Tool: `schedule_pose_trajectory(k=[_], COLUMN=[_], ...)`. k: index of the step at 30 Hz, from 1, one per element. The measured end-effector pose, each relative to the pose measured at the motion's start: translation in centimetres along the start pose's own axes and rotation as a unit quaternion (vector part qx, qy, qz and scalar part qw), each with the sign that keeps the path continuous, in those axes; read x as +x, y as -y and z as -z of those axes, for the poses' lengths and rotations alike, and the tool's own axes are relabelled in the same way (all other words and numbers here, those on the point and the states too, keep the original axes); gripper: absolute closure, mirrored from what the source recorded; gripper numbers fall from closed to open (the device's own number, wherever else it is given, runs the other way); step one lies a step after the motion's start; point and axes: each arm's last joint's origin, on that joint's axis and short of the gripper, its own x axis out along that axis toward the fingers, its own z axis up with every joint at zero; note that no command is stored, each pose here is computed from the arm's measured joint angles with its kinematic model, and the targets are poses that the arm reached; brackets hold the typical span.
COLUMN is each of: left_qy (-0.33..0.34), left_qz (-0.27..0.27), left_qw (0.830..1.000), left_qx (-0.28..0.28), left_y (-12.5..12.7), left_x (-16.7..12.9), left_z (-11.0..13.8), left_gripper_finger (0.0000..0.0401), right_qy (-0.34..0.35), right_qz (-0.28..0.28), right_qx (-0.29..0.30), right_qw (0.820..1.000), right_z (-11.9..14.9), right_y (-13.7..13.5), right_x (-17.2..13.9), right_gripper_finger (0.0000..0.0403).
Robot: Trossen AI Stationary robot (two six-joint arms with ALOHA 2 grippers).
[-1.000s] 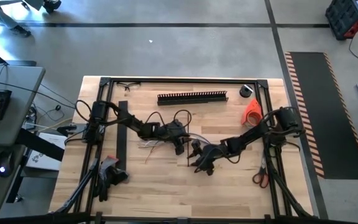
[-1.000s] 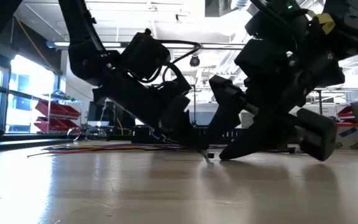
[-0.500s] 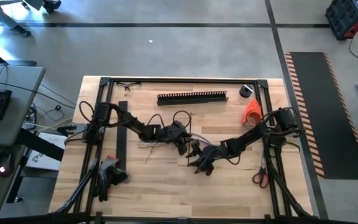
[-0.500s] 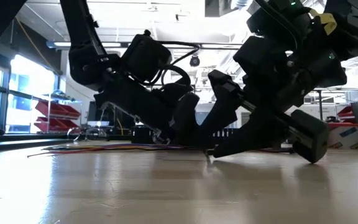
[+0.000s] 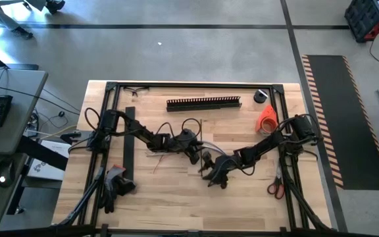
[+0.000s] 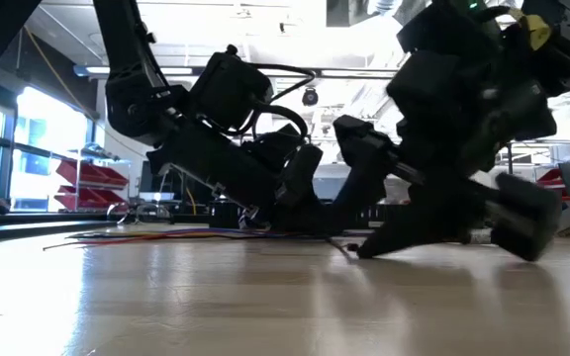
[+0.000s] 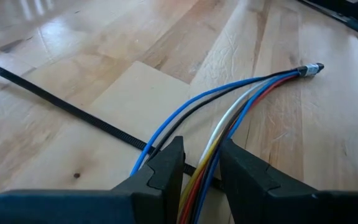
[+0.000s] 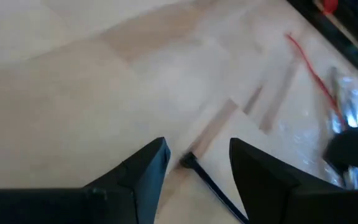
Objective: Ziptie cables
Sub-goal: Wrap the cable wires with a black zip tie, then wrap the zip tie around the cable wire
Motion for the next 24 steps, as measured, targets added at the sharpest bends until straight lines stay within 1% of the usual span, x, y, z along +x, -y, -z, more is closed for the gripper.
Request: schedule_pose_trajectory(k=[1, 2, 5, 8, 10, 13, 15, 20, 24], left_qy=[0.0, 0.001, 0.001, 0.003, 0.003, 0.003, 0.003, 0.003, 0.002], left_qz=[-0.001, -0.002, -0.003, -0.006, -0.007, -0.007, -0.007, -0.008, -0.008], left_qw=[1.0, 1.0, 1.0, 1.0, 1.0, 1.0, 1.0, 1.0, 1.0], left_qx=[0.0, -0.001, -0.001, -0.003, -0.003, -0.003, -0.003, -0.003, -0.004], left_y=[0.0, 0.0, 0.0, 0.0, -0.1, -0.1, -0.1, 0.0, -0.1], left_x=[0.0, 0.0, 0.0, 0.0, 0.0, 0.0, 0.0, 0.0, 0.0], left_z=[0.0, 0.0, 0.0, 0.0, 0.0, 0.0, 0.0, 0.0, 0.0], left_gripper_finger=[0.0314, 0.0314, 0.0314, 0.0314, 0.0314, 0.0314, 0.0314, 0.0314, 0.0314], right_qy=[0.0, -0.007, -0.023, -0.017, -0.026, -0.04, -0.044, -0.069, -0.103], right_qz=[-0.007, -0.003, 0.025, 0.014, 0.001, 0.003, 0.008, 0.069, 0.139], right_qx=[0.002, 0.004, -0.003, -0.009, 0.001, 0.029, 0.033, 0.022, 0.01], right_qw=[1.0, 1.0, 0.999, 1.0, 1.0, 0.999, 0.998, 0.995, 0.985], right_z=[0.0, 0.1, 0.0, 0.0, 0.1, 0.3, 0.5, 0.0, -0.6], right_y=[0.0, -0.1, 0.0, 0.2, 0.6, 1.3, 1.6, 1.3, 0.8], right_x=[0.0, 0.0, 0.0, 0.0, 0.2, 0.3, 0.4, 0.3, 0.1], right_gripper_finger=[0.0234, 0.0234, 0.0238, 0.0244, 0.0249, 0.0261, 0.0269, 0.028, 0.0281])
